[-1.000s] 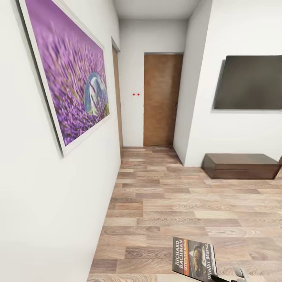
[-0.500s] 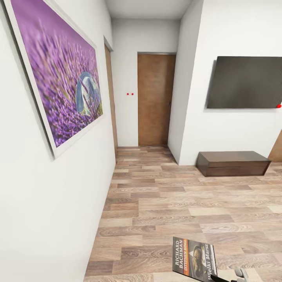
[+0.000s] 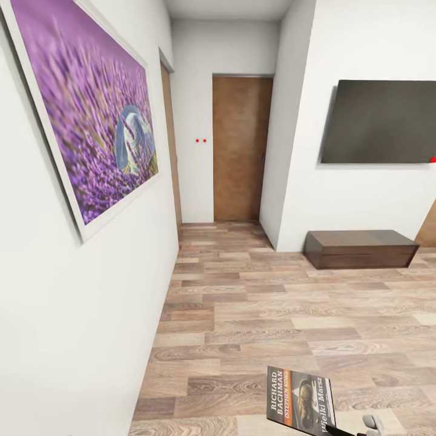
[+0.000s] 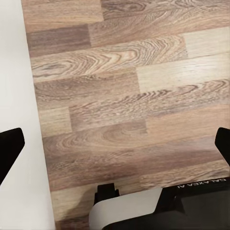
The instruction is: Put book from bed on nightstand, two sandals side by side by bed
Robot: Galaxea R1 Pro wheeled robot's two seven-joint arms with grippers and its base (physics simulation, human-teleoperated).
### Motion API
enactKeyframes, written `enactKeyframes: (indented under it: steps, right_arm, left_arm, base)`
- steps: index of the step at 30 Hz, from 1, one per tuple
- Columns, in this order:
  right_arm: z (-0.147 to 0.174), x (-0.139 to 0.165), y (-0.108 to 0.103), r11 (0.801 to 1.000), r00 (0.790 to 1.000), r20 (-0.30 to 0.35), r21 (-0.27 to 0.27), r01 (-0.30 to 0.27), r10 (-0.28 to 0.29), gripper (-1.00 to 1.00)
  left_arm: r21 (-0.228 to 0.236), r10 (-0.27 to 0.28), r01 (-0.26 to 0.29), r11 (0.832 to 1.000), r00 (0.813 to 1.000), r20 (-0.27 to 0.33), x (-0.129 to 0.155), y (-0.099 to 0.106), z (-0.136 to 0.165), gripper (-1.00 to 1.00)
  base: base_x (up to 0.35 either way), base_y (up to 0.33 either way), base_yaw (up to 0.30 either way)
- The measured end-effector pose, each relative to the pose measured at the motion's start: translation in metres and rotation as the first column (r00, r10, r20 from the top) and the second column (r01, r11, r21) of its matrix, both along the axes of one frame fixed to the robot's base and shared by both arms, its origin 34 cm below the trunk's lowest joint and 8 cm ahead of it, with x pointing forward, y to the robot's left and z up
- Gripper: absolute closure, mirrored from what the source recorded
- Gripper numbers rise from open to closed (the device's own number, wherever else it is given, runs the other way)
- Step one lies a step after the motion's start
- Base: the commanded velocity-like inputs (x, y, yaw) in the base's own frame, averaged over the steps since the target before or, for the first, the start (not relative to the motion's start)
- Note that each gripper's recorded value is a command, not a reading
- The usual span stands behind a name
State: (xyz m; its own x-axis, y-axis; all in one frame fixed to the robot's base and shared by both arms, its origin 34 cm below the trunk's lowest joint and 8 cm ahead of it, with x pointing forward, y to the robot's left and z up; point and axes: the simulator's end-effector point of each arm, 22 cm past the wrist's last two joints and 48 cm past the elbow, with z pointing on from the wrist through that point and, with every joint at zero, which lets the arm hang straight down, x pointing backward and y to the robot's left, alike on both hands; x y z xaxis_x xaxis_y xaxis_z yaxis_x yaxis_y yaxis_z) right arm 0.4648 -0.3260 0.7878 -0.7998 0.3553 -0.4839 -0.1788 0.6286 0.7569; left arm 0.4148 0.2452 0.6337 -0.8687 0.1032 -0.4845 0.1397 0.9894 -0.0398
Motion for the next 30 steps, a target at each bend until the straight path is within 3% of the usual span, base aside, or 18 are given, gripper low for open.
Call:
enactKeyframes:
  steps: [20,30]
  right_arm:
    - [-0.0055,-0.0029,-0.0001,1.0,1.0,-0.016,-0.001,0.001,-0.001,1.0]
    - [-0.0062,-0.0038,0.0,1.0,1.0,-0.018,-0.001,0.0,0.0,1.0]
  left_arm:
    - [0.0,0.0,0.0,1.0,1.0,-0.015,-0.005,0.0001,-0.0044,-1.0]
    - [0.0,0.002,-0.002,1.0,1.0,-0.016,-0.0058,0.0002,-0.0047,-1.0]
  base:
    - [0.002,0.0,-0.005]
    - [0.248,0.08,-0.003]
